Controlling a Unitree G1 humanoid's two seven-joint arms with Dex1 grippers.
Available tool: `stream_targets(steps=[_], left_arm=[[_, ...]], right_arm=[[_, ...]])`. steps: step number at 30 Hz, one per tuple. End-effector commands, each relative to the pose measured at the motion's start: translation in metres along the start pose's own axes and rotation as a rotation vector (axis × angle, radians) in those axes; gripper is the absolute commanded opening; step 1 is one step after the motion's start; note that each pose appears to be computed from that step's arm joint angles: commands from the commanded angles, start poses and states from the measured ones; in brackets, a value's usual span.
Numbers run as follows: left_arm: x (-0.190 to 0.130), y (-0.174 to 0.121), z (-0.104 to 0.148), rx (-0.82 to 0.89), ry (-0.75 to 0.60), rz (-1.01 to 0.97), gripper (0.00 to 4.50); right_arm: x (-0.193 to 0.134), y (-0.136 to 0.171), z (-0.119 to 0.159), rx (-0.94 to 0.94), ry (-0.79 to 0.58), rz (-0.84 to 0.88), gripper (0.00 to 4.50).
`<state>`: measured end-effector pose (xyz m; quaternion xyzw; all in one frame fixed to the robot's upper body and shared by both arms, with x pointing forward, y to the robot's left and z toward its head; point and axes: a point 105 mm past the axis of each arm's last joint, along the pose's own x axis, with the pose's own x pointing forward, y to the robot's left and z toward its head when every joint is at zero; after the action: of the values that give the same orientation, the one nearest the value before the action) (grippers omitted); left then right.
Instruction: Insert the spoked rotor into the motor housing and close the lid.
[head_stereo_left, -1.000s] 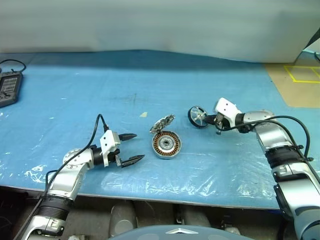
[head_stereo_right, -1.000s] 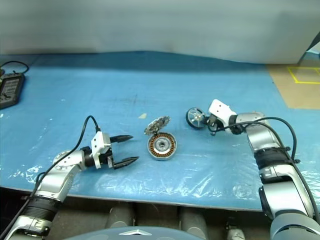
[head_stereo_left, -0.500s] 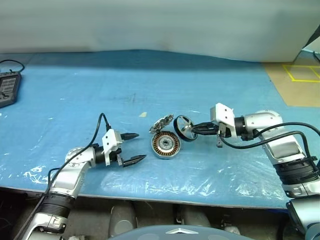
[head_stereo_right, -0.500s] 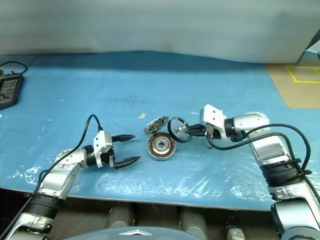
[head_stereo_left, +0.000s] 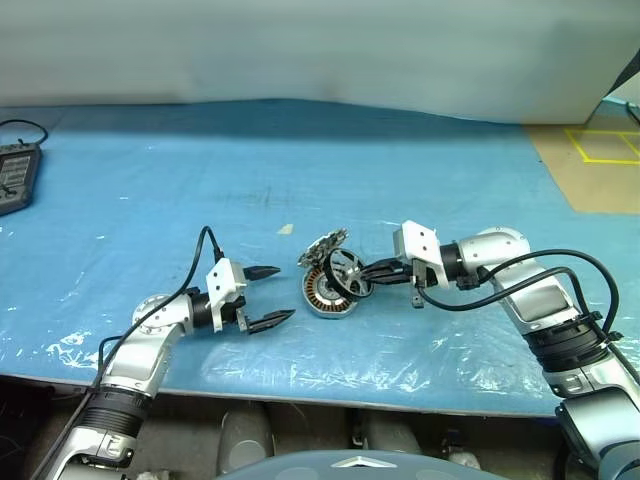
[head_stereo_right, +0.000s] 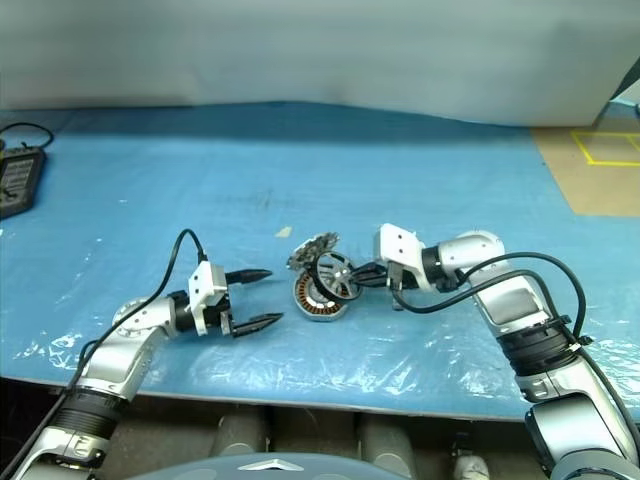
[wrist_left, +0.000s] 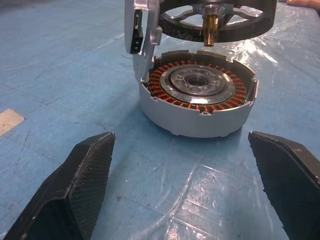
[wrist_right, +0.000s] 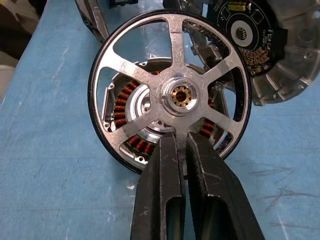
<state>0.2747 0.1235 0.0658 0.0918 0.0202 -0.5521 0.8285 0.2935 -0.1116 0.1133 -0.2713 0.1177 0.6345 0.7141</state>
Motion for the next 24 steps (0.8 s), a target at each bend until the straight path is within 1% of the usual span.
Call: stream_targets(steps=[1, 8, 10, 13, 24], left_arm=[[0.000, -0.001, 0.006, 0.023, -0.016, 0.006, 4.50], [0.000, -0.002, 0.007, 0.023, -0.018, 0.011, 4.50], [0.000, -0.001, 0.007, 0.023, -0.016, 0.014, 4.50], [-0.001, -0.001, 0.006, 0.023, -0.015, 0.017, 4.50], [-0.001, -0.003, 0.006, 0.022, -0.016, 0.021, 4.50]], right_arm=[[0.005, 0.001, 0.017, -0.071, -0.027, 0.017, 0.10], [0.019, 0.000, 0.019, -0.078, -0.026, 0.031, 0.10], [0.021, -0.002, 0.015, -0.071, -0.013, 0.028, 0.10], [0.021, -0.004, 0.009, -0.082, 0.019, 0.020, 0.10], [0.014, -0.009, 0.008, -0.102, 0.040, 0.003, 0.10]])
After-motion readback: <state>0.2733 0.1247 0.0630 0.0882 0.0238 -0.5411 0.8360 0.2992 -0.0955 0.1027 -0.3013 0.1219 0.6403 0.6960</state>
